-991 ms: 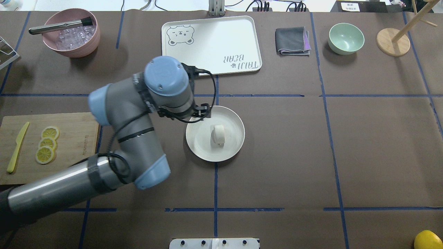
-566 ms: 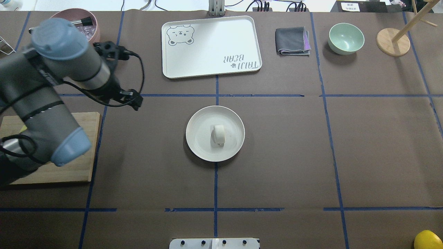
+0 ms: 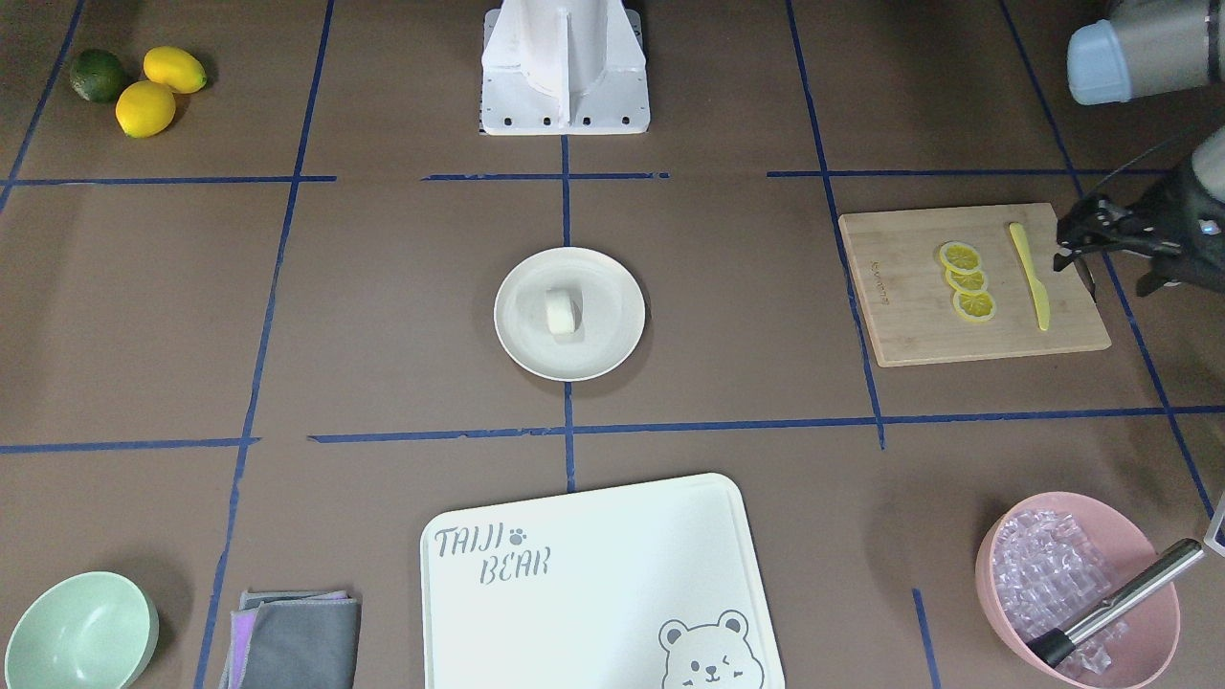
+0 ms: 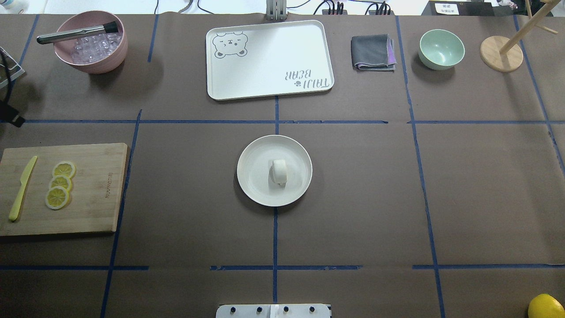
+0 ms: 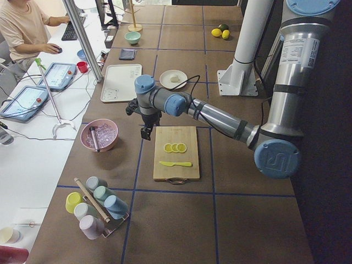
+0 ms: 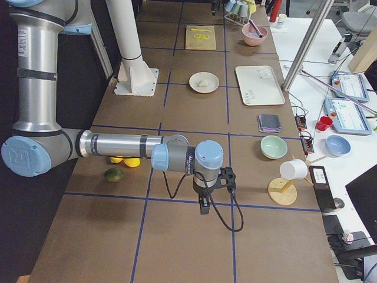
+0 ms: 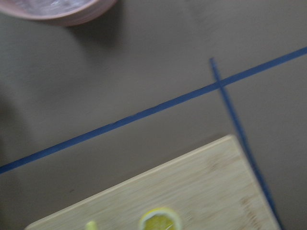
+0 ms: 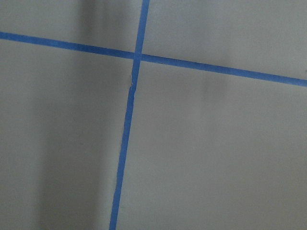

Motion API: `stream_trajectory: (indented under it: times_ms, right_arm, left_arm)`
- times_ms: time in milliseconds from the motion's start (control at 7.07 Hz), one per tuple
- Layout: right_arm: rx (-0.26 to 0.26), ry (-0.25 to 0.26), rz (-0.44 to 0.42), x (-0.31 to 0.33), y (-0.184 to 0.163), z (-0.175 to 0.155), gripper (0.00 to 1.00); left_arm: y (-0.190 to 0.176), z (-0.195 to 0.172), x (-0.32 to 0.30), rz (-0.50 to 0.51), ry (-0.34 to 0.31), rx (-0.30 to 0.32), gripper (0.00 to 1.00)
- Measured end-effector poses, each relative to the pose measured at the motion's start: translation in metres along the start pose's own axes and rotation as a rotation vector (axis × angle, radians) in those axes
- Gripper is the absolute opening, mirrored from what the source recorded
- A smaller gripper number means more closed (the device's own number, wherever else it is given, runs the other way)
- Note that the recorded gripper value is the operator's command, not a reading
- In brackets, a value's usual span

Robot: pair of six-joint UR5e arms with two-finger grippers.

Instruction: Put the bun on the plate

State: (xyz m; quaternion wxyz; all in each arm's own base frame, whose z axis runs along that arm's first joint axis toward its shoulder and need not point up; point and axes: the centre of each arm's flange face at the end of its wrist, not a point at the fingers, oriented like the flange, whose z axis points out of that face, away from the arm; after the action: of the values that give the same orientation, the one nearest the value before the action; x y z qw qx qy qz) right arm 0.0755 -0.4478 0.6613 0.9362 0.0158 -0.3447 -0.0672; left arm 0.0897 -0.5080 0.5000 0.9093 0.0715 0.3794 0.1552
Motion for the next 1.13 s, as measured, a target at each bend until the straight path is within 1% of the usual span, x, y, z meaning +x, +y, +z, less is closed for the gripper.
stream_trajectory:
  times_ms: [142,283,425,566,849,1132]
  right_arm:
    - [-0.001,0.0,0.001,0.0,0.0,0.0,1.0]
    - [-0.001,0.0,0.001,0.001,0.0,0.001,1.0]
    - [-0.001,-0.001,0.001,0.001,0.0,0.001,1.0]
    - [-0.001,-0.002,0.001,0.0,0.0,0.001,1.0]
    - [0.0,-0.001,0.0,0.0,0.0,0.0,1.0]
    - [0.002,-0.001,-0.002,-0.001,0.0,-0.001,1.0]
  left_arm:
    - [0.033,0.001,-0.055,-0.082,-0.014,-0.01,1.0]
    - [0.063,0.005,-0.112,-0.147,-0.026,-0.006,1.0]
    - [0.09,0.013,-0.158,-0.17,-0.028,0.006,1.0]
    - [0.109,0.017,-0.187,-0.201,-0.011,0.017,1.0]
    - [0.127,0.012,-0.212,-0.25,0.035,0.048,1.0]
    - [0.134,0.012,-0.217,-0.26,0.032,0.055,1.0]
